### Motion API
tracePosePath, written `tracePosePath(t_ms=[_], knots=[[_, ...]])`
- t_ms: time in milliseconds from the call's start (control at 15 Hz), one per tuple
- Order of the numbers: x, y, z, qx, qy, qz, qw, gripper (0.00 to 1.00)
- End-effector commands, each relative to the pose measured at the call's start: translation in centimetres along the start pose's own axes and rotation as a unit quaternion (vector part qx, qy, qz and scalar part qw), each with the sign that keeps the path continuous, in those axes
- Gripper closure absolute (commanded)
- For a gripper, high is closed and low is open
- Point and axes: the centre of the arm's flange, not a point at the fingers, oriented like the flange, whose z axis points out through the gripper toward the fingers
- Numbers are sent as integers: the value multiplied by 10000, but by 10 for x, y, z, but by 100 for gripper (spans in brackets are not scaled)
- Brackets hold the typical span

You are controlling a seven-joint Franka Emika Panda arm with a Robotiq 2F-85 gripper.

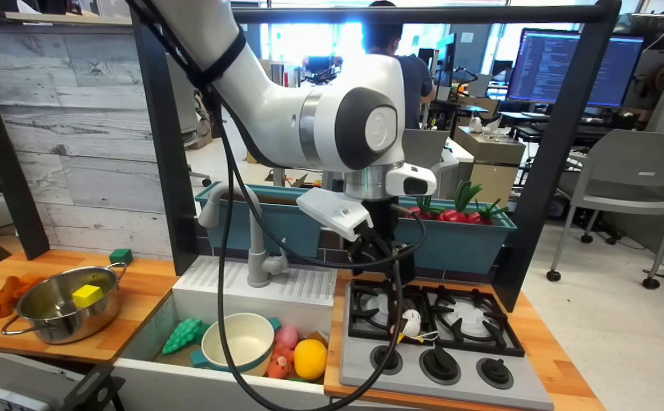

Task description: Remove the toy from the stove and put it on the base top on the left

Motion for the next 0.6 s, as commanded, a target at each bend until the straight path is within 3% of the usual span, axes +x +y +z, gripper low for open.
tracePosePath(t_ms=[0, 133, 533], knots=[[31, -49, 35, 46, 61, 118, 9999, 0], [35, -54, 45, -55, 212, 403, 9989, 0], [33, 4, 21, -220, 396, 1067, 9933, 0]])
